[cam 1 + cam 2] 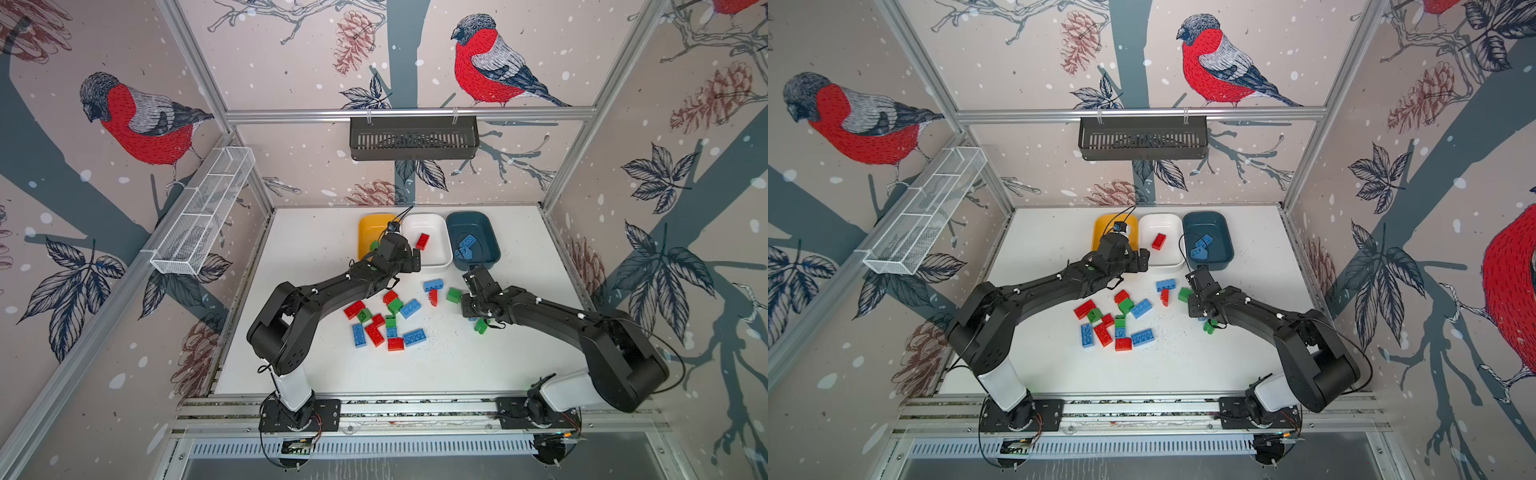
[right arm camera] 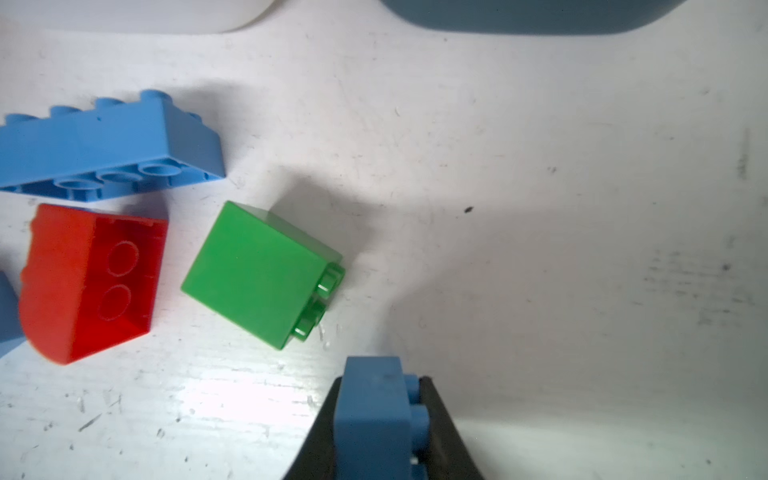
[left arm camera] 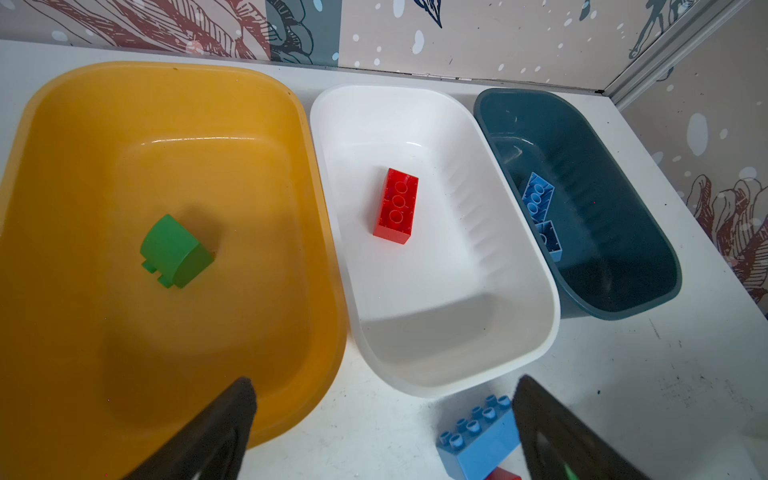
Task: Sort the legos into containers by color
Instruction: 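Lower the right gripper onto another blue brick near the pile and close, then drop the blue brick into the teal tub while the left gripper reaches toward the pile, then grasp a red brick with the left gripper while the right draws back, then carry the red brick into the white tub and open the left gripper, then lower the left gripper onto a green brick in the pile, then lift the green brick over the yellow tub while the right gripper reaches toward the pile, then drop the green brick into the yellow tub while the right gripper grasps a blue brick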
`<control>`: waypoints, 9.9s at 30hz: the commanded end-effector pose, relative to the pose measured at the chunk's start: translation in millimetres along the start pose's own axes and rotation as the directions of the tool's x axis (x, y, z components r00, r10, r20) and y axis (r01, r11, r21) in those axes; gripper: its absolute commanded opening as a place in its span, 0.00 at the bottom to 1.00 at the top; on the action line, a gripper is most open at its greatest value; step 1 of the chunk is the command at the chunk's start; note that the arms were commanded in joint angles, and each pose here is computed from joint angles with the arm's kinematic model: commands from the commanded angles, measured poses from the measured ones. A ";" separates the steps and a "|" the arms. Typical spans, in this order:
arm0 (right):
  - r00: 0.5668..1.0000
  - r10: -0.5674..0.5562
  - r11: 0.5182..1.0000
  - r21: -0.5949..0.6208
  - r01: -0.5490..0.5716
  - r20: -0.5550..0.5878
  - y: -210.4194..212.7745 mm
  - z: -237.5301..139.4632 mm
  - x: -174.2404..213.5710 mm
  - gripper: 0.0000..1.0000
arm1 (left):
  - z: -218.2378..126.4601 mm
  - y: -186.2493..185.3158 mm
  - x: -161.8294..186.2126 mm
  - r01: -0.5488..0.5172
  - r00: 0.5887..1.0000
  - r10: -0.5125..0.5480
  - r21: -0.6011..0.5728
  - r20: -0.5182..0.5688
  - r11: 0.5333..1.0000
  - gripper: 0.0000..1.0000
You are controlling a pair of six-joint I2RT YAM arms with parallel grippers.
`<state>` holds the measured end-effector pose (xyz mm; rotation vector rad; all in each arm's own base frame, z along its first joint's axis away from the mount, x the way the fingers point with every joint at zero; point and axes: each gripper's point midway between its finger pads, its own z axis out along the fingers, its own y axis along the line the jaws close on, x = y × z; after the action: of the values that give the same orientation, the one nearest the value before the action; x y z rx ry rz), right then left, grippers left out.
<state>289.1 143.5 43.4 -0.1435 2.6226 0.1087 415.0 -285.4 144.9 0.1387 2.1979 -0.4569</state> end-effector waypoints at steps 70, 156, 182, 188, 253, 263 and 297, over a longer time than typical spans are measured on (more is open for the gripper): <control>0.760 0.309 0.950 -0.139 -0.281 0.571 -72.6 -121.1 -152.2 0.99 | 33.4 -77.7 156.8 -0.262 0.840 0.188 -0.077 -0.509 0.962 0.52; 0.832 0.320 0.940 -0.257 -0.222 0.453 2.8 -77.0 -153.1 0.99 | -21.1 -3.7 72.1 0.050 0.953 -0.081 -0.112 -0.293 0.993 0.96; 0.849 0.301 0.946 -0.249 -0.208 0.433 12.9 -65.6 -152.8 1.00 | -32.8 39.6 158.4 0.099 0.816 -0.290 -0.373 -0.500 0.923 0.74; 0.852 0.289 0.951 -0.232 -0.204 0.437 10.0 -63.7 -149.5 0.99 | -36.5 46.6 163.0 0.081 0.806 -0.304 -0.413 -0.508 0.907 0.70; 0.898 -0.371 0.837 -0.335 0.434 0.237 185.3 -6.5 -0.9 1.00 | 87.9 112.9 -52.5 0.293 0.944 -0.322 -0.255 -0.078 0.922 0.48; 0.885 -0.414 0.821 -0.334 0.463 0.211 194.6 6.7 6.9 0.97 | 71.1 87.3 -73.2 0.299 0.951 -0.305 -0.100 -0.057 0.949 0.78; 0.899 -0.372 0.896 -0.165 0.413 0.231 165.2 12.1 -6.2 0.55 | 10.5 82.7 -67.7 0.269 0.963 -0.268 -0.032 0.021 0.963 0.97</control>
<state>274.1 312.4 31.1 -0.7596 2.3650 0.2558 482.5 -202.1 153.4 -0.2325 2.2736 -0.5366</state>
